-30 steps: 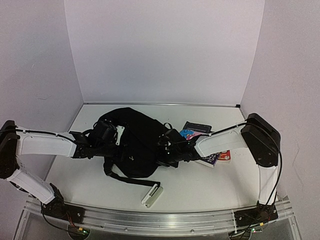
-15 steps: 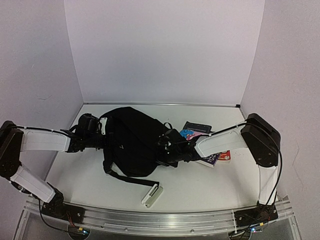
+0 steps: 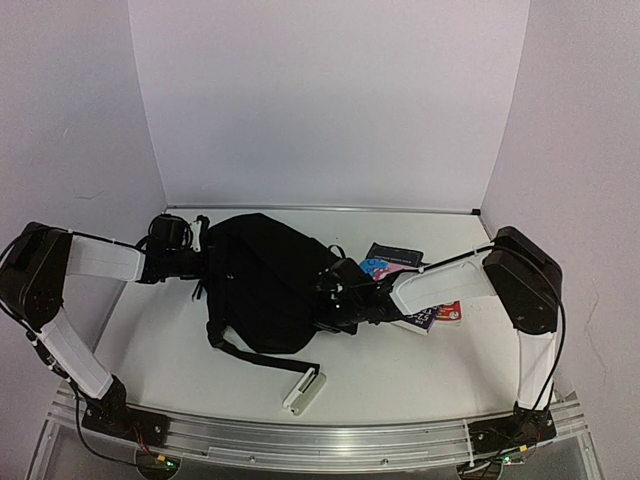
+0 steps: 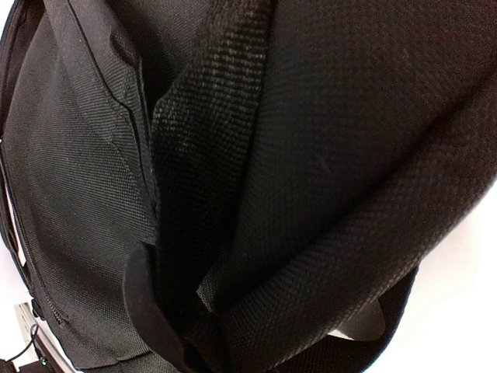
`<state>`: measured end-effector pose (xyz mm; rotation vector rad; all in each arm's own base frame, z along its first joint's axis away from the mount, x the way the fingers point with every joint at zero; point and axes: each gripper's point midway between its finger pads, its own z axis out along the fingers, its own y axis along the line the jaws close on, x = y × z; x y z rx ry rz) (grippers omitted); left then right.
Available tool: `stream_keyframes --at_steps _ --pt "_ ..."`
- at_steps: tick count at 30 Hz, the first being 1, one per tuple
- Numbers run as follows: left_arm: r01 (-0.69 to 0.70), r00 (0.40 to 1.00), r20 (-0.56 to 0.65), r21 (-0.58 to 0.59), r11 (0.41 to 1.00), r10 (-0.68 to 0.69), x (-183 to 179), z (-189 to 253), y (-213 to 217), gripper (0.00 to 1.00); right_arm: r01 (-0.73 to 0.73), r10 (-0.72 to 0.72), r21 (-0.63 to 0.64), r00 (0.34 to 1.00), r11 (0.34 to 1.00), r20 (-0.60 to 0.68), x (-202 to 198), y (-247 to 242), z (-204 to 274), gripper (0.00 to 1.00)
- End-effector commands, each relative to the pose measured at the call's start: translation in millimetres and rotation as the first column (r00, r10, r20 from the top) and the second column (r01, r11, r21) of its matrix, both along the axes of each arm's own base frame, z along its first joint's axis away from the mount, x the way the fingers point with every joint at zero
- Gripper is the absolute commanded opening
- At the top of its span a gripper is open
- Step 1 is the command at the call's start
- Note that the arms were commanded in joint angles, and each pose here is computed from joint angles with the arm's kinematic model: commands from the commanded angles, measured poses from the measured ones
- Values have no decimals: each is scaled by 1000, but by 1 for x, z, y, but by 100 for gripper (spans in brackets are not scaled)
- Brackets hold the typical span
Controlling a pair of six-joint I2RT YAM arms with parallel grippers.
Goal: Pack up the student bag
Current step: Zip the student bag in the student bag, then adjust the student bag at the center of the board.
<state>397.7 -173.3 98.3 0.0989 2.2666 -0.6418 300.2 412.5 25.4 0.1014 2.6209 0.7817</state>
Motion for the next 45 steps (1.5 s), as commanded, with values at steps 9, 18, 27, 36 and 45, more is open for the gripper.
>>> stream_keyframes --at_steps 9,18,27,36,45 --pt "-23 996 79 -129 991 34 22 80 6 55 -47 52 -54 994 997 96 4 -12 40 35" --pt "-61 992 -124 -312 948 23 57 72 49 76 -92 91 -7 972 996 215 17 -12 118 75" --pt "-84 977 -214 -419 904 -9 99 30 68 59 44 -39 -14 966 999 254 44 -83 147 80" --pt "-137 956 -292 -396 908 17 109 -11 72 56 184 -171 -22 944 983 283 51 -149 161 80" --pt "-236 950 -270 -286 929 158 106 -17 96 56 233 -216 -25 932 972 291 53 -176 167 80"
